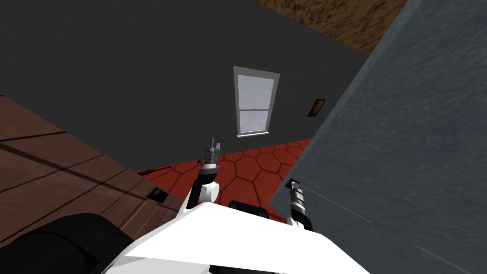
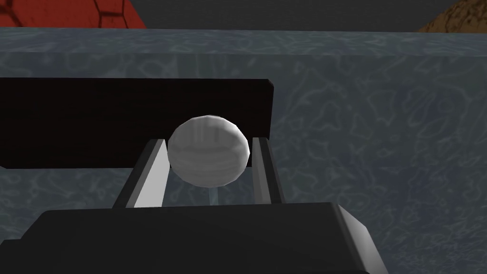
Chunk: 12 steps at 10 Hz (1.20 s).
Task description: Push the door open
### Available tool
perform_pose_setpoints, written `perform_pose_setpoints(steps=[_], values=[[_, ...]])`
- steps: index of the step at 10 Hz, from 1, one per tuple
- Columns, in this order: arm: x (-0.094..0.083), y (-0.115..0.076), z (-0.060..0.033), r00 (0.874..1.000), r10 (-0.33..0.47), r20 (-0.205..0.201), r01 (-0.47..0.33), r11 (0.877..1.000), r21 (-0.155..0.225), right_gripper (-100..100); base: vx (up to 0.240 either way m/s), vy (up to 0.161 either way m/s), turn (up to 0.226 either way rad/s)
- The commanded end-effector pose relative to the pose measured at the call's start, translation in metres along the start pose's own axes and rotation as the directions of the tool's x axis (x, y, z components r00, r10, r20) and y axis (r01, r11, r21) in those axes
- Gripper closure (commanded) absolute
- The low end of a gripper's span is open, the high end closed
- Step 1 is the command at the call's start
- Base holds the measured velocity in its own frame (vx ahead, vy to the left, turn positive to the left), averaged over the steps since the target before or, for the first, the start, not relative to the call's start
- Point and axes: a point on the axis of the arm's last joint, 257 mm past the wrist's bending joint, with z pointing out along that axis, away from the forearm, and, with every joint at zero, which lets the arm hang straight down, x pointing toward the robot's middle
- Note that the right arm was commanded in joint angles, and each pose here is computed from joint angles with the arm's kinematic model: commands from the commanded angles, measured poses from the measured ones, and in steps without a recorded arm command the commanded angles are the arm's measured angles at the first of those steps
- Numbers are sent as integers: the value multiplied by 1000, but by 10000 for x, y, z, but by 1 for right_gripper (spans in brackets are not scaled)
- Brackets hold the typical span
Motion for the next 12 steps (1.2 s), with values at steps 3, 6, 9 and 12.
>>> perform_pose_setpoints(steps=[3,6,9,12], values=[[-194,12,19,999,-7,38,7,1000,-2,100,130,16,-39],[-382,34,31,997,-14,75,15,1000,-6,100,230,-14,-46],[-478,40,29,995,-15,97,16,1000,-7,100,155,-19,-36],[-685,32,-6,988,-8,155,9,1000,-5,100,183,-14,-64]])
